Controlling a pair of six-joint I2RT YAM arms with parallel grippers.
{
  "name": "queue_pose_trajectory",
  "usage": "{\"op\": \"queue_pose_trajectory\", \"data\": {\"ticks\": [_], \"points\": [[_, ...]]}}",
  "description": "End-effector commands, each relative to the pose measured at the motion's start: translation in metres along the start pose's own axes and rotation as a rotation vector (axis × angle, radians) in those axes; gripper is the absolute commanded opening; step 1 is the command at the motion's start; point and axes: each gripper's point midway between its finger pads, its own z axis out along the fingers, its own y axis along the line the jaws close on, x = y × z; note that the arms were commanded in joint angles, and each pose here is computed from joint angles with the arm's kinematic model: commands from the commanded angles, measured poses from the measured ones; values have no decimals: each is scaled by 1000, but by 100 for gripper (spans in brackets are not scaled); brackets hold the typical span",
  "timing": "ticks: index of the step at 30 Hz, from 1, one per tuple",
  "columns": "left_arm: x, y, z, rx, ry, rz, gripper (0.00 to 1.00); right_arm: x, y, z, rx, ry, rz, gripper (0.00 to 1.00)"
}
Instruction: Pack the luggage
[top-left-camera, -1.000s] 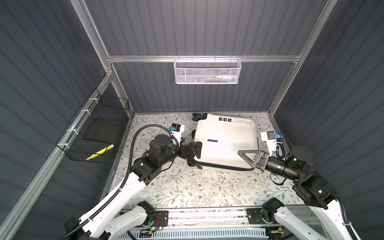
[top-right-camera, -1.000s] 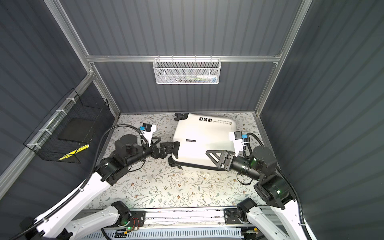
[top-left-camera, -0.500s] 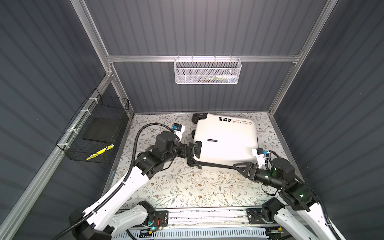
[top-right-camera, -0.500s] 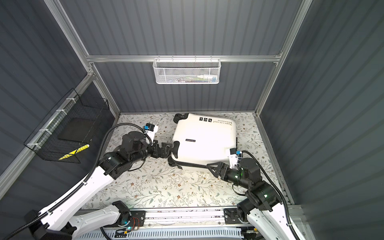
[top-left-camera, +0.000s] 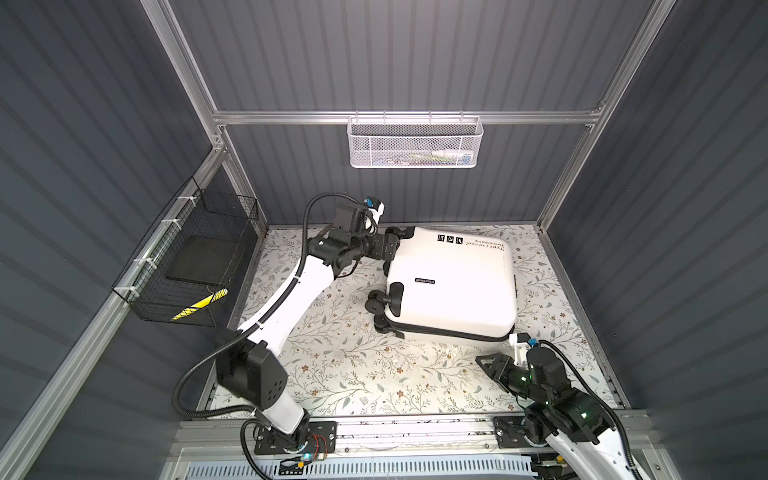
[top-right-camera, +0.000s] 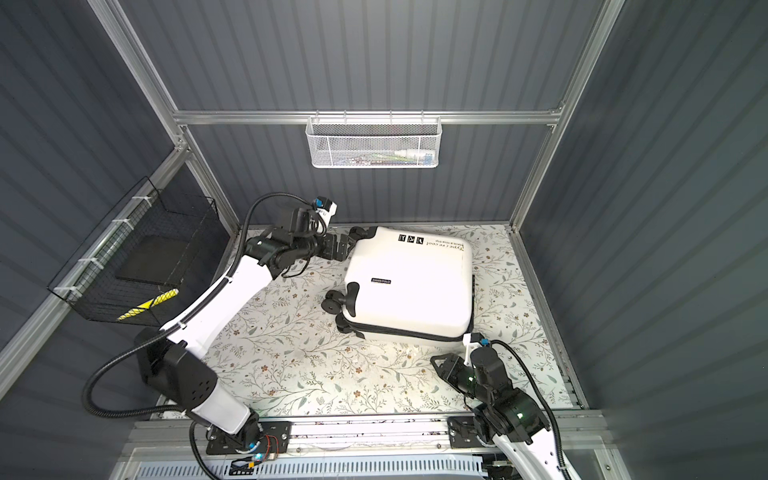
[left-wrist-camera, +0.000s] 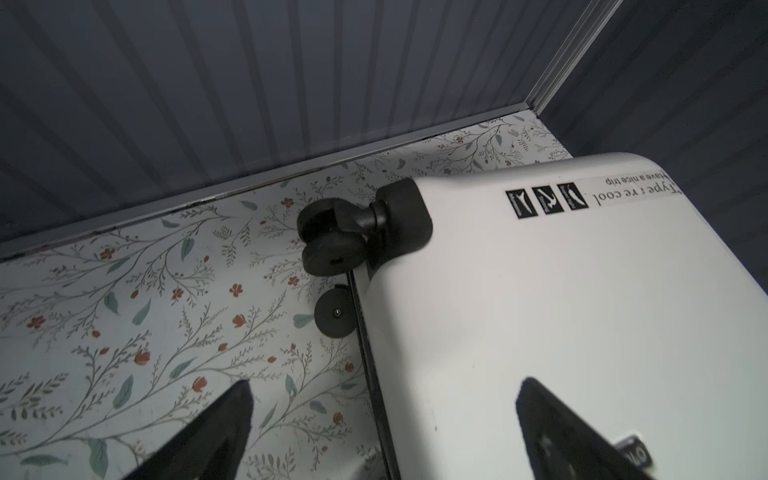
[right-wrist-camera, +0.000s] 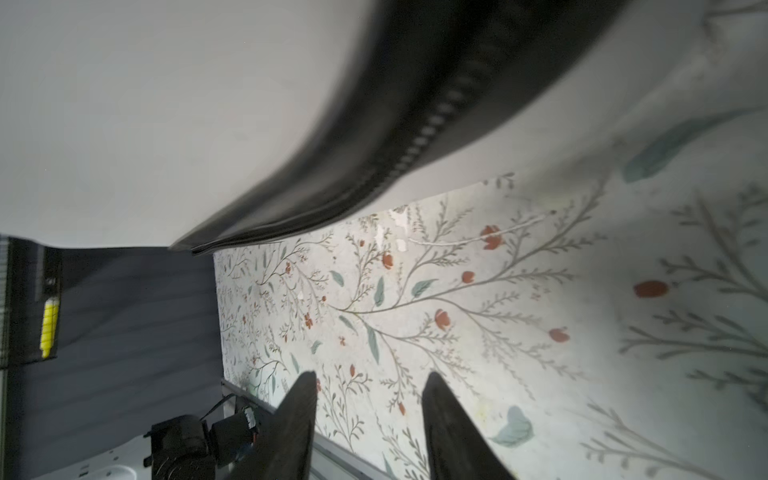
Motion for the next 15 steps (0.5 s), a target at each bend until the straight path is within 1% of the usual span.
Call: {"op": "queue_pose_trajectory", "data": {"ticks": [1,8,15], "points": [[-5,0,23,39,50,65,100,-12,-10,7,40,-73,44,38],[-25,4,83,72,94,96,100,-27,-17,17,104,-127,50,33],[-37,4,117,95,46,58,100,-38,-19,22,131,-168,50,32]]}}
